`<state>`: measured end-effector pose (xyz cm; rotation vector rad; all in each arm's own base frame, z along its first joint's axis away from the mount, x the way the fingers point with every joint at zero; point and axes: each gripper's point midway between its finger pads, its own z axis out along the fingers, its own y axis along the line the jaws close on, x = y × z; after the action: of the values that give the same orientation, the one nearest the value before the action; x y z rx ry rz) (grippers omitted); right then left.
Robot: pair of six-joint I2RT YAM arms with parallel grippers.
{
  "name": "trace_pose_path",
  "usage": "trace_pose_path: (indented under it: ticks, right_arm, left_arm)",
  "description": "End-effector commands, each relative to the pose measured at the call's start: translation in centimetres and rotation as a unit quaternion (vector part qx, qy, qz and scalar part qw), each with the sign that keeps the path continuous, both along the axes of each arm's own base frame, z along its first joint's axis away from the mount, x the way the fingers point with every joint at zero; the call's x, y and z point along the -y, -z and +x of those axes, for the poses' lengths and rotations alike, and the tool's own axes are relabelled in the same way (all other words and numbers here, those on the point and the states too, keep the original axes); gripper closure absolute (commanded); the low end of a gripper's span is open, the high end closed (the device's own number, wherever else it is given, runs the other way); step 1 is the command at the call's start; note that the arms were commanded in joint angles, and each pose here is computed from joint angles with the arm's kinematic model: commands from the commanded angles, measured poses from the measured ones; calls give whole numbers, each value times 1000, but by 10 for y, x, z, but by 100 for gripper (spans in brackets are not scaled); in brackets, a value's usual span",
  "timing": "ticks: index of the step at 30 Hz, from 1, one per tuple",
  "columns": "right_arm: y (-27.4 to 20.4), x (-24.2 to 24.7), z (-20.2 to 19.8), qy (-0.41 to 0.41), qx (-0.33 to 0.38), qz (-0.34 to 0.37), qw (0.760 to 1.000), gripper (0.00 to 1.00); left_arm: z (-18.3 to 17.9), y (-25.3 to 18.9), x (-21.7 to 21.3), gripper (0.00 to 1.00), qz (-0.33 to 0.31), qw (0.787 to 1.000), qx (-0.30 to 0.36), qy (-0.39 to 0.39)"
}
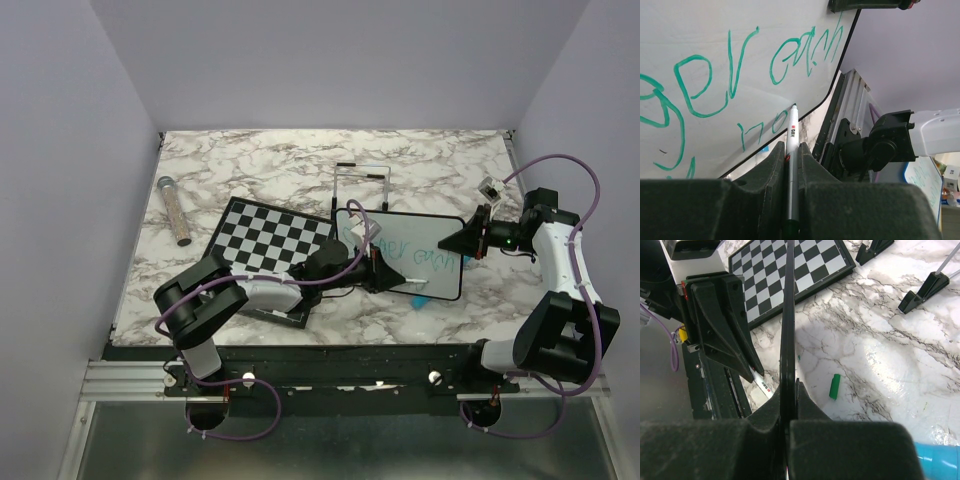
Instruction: Write a sentence on the whiteboard
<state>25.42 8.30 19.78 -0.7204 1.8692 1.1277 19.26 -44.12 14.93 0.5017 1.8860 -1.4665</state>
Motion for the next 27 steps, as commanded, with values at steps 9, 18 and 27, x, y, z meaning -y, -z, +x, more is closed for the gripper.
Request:
trace_pose_path:
  ticks: [9, 18, 27]
  right_arm:
    - [-6, -5, -2, -9, 13, 17, 1000, 99]
    - [-6, -5, -2, -9, 13, 17, 1000, 99]
    - [-7, -5, -2, -8, 14, 17, 1000, 99]
  left_arm:
    - [3, 11, 2, 100, 20, 1000, -7, -6]
    - [-9, 31, -3, 100, 35, 999, -30, 14]
    - [-11, 30, 1, 100, 29, 999, -33, 24]
